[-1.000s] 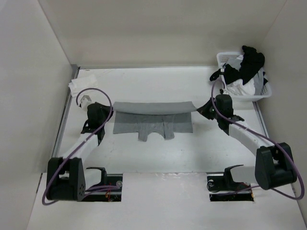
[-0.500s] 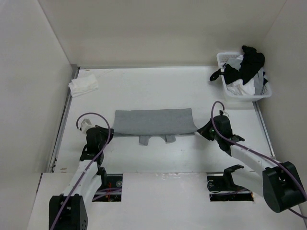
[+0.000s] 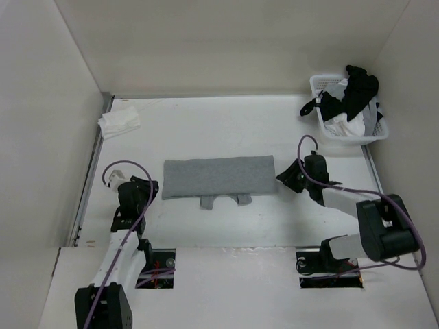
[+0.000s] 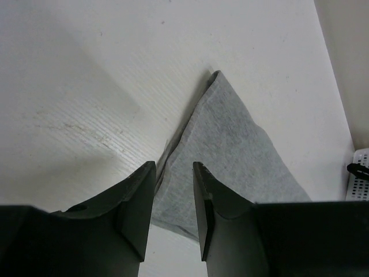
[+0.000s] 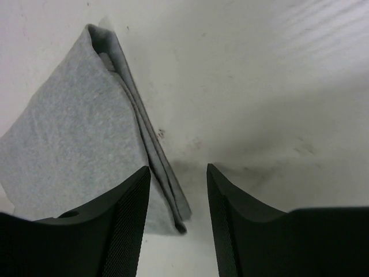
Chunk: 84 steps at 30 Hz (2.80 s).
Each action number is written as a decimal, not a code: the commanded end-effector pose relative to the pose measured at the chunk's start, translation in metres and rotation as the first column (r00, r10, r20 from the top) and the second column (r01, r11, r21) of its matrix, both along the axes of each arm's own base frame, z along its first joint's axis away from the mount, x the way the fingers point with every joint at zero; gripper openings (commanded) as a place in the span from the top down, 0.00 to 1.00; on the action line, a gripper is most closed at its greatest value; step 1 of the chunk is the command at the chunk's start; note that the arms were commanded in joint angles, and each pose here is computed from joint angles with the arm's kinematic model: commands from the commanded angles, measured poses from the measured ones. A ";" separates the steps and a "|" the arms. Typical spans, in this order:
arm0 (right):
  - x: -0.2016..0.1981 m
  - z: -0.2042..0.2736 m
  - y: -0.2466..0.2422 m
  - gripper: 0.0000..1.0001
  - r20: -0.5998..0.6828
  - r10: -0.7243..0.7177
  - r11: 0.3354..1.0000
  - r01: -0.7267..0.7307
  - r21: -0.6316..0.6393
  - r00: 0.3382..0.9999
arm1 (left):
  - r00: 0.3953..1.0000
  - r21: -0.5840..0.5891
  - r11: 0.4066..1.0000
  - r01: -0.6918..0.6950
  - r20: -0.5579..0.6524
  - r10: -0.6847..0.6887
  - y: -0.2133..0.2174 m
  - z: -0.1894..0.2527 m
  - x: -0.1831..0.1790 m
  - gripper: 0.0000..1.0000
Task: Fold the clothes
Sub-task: Fold the tank top
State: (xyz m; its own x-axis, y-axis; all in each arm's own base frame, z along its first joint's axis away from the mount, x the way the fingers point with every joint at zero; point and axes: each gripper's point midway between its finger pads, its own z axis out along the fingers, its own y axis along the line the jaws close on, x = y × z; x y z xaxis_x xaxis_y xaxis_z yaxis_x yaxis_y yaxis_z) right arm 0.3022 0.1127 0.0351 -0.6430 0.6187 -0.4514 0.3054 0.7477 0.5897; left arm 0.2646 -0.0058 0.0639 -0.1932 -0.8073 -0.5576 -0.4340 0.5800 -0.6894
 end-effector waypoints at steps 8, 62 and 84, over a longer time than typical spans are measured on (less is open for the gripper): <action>0.043 0.004 0.045 0.79 0.053 0.055 0.972 -0.065 0.227 0.997 | 0.985 0.017 0.994 0.105 0.136 -0.106 -0.027 0.045 0.040 0.71; -0.039 0.182 0.248 0.83 0.291 0.446 0.879 -0.354 -0.319 0.846 | 0.913 -0.037 0.935 0.354 0.230 -0.337 -0.088 0.062 0.012 0.66; 0.042 0.125 -0.007 0.49 0.547 -0.148 0.978 0.203 -0.041 0.824 | 0.961 0.211 0.938 0.276 -0.092 -0.262 -0.056 0.028 0.034 0.56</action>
State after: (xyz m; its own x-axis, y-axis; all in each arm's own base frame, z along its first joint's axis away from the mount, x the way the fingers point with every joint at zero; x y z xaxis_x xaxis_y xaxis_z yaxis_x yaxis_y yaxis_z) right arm 0.3272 0.1021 0.1298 -0.2814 0.5949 -0.7529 0.1894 0.8036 0.5642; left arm 0.2861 -0.0672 0.0758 -0.4612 -0.5909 -0.6619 -0.2849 0.8051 -0.5203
